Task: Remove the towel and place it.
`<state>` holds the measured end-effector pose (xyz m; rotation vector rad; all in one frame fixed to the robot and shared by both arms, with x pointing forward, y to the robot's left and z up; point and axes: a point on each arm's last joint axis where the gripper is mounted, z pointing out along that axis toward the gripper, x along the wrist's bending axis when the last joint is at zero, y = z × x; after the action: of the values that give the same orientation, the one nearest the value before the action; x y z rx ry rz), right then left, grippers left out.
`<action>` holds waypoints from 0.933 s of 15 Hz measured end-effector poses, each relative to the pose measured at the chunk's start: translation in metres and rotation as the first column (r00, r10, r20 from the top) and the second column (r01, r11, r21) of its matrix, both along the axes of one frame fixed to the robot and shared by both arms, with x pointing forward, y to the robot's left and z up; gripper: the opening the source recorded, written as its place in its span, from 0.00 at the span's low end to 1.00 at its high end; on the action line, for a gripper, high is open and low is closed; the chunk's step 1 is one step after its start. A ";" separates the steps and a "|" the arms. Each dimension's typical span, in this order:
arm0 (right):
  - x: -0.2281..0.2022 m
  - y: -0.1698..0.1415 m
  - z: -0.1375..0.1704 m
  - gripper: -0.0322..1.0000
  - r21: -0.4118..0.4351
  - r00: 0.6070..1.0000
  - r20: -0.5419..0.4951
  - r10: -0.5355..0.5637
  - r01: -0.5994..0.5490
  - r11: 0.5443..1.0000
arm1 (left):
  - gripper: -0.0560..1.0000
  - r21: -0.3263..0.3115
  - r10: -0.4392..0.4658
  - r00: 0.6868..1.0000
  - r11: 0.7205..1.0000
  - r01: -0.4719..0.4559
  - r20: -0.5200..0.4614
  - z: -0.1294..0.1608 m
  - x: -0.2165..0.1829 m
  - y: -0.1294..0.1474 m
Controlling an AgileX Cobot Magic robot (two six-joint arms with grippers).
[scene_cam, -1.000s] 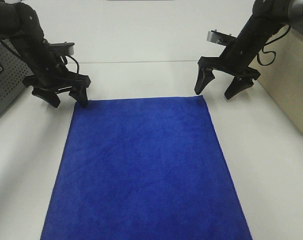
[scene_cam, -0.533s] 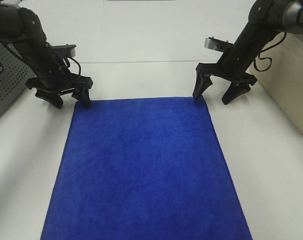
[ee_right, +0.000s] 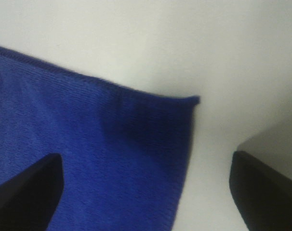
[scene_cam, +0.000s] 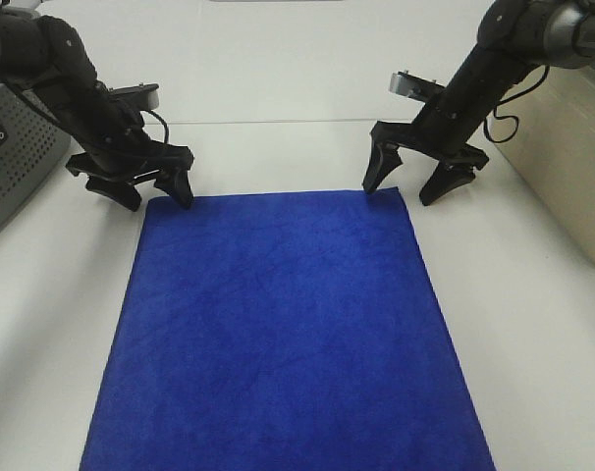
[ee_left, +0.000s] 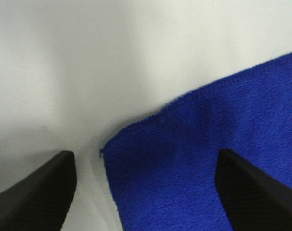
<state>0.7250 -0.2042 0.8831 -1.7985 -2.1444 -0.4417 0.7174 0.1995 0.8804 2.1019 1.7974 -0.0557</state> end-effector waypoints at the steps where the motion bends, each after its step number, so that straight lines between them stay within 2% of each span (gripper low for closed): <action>1: -0.002 0.014 -0.001 0.91 0.012 1.000 0.000 0.020 -0.020 1.000 | 0.77 -0.007 -0.012 1.000 1.000 0.012 0.001 0.000 -0.001 -0.007; 5: -0.007 0.041 -0.001 0.89 0.017 0.998 0.016 0.065 -0.065 0.998 | 0.76 -0.017 -0.039 0.999 0.999 0.039 0.003 0.000 -0.005 -0.023; 8: -0.008 0.046 -0.002 0.85 0.016 0.997 0.021 0.072 -0.072 0.997 | 0.74 -0.028 -0.050 0.999 0.998 0.050 0.002 0.000 -0.007 -0.031; 9: -0.008 0.046 -0.002 0.83 0.013 0.997 0.021 0.072 -0.073 0.997 | 0.70 -0.028 -0.049 0.999 0.998 0.050 0.001 -0.001 -0.006 -0.031; 11: -0.008 0.044 -0.004 0.74 -0.008 0.997 0.025 0.080 -0.079 0.997 | 0.56 -0.024 -0.054 0.999 0.998 0.054 0.005 -0.002 -0.006 -0.031; 14: -0.007 0.043 -0.009 0.46 -0.020 0.996 0.026 0.080 -0.080 0.997 | 0.31 -0.020 -0.064 0.998 0.998 0.064 0.017 -0.004 -0.005 -0.031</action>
<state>0.7181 -0.1611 0.8739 -1.7188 -2.2368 -0.4299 0.7123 0.1686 0.8762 2.1393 1.7132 -0.0728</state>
